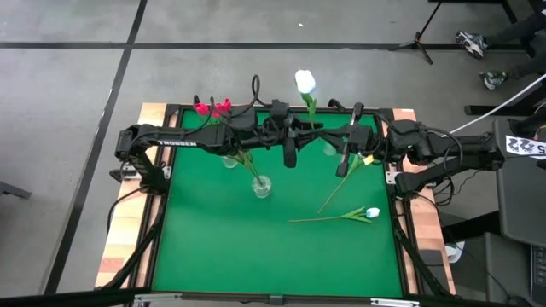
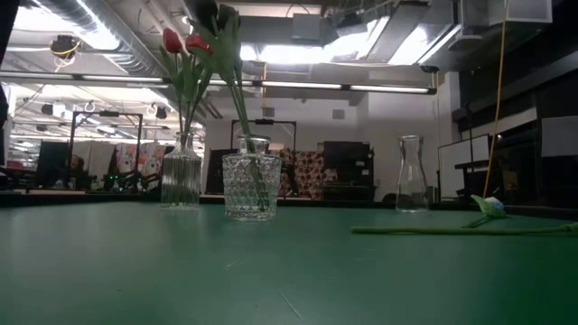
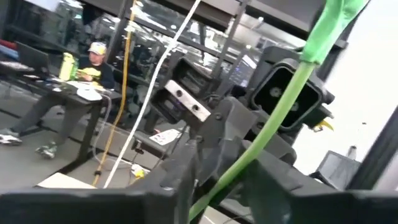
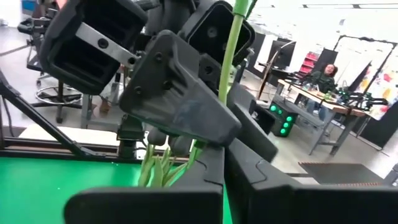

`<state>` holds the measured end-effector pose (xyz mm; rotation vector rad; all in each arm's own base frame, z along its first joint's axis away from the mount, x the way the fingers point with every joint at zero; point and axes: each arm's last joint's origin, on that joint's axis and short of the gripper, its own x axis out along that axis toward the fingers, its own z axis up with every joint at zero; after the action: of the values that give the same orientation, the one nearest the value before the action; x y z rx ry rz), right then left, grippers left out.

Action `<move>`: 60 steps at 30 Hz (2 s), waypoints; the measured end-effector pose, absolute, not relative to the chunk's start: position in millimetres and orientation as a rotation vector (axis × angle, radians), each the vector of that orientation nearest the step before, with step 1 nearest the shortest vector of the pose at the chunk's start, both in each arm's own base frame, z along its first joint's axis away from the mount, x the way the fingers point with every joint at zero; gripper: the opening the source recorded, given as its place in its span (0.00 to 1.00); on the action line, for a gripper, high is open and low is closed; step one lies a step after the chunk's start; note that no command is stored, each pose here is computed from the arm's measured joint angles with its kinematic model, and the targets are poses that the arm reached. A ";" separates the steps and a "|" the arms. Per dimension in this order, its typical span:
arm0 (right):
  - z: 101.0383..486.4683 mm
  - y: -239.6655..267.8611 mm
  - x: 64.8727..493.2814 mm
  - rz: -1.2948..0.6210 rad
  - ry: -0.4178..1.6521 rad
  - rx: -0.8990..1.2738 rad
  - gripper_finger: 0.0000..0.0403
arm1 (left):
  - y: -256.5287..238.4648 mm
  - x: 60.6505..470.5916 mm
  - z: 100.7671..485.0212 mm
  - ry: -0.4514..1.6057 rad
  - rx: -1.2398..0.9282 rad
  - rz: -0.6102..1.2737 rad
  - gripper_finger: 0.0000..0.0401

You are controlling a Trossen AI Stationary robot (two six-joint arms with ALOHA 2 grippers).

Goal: Sort flowers into vase by color
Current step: Put the top white tulip into the top right transparent vase

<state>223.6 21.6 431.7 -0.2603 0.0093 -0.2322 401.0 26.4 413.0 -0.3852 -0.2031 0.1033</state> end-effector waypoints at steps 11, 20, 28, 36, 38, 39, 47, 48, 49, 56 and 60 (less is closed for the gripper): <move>428.7 21.6 223.3 -0.228 0.041 -0.271 0.08 | 29.5 400.3 413.9 -0.208 -0.323 0.121 0.01; 425.7 21.8 220.0 -0.210 0.082 -0.284 0.17 | 45.7 396.5 429.0 -0.253 -0.246 0.218 0.00; 416.9 13.3 200.4 -0.406 0.243 -0.304 0.21 | 56.4 395.0 429.5 -0.219 -0.204 0.288 0.00; 378.6 -8.5 168.7 -0.932 0.604 -0.293 0.22 | 54.9 395.8 424.8 -0.163 -0.156 0.328 0.00; 368.4 -15.2 163.4 -0.973 0.672 -0.227 0.22 | 55.1 395.8 424.1 -0.157 -0.156 0.334 0.00; 361.9 -18.8 162.6 -0.993 0.710 -0.205 0.22 | 55.5 395.9 423.5 -0.151 -0.155 0.336 0.00; 334.4 -32.8 163.3 -1.069 0.775 -0.071 0.22 | 63.1 420.3 411.7 -0.148 -0.115 0.360 0.00; 334.4 -32.8 163.4 -1.076 0.768 -0.065 0.22 | 63.6 424.7 410.1 -0.144 -0.102 0.361 0.00; 335.0 -32.9 162.7 -1.084 0.760 -0.066 0.22 | 64.8 429.1 408.5 -0.142 -0.091 0.363 0.00; 348.3 -31.6 137.6 -1.092 0.668 -0.025 0.22 | 83.0 451.8 389.3 -0.100 -0.103 0.396 0.00; 357.6 -30.7 118.1 -1.106 0.584 0.006 0.22 | 93.4 456.4 385.9 -0.145 -0.135 0.406 0.00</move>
<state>118.1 -30.7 357.6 0.0061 0.5836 -1.1062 456.4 93.4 385.9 -0.1351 -0.1453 0.4060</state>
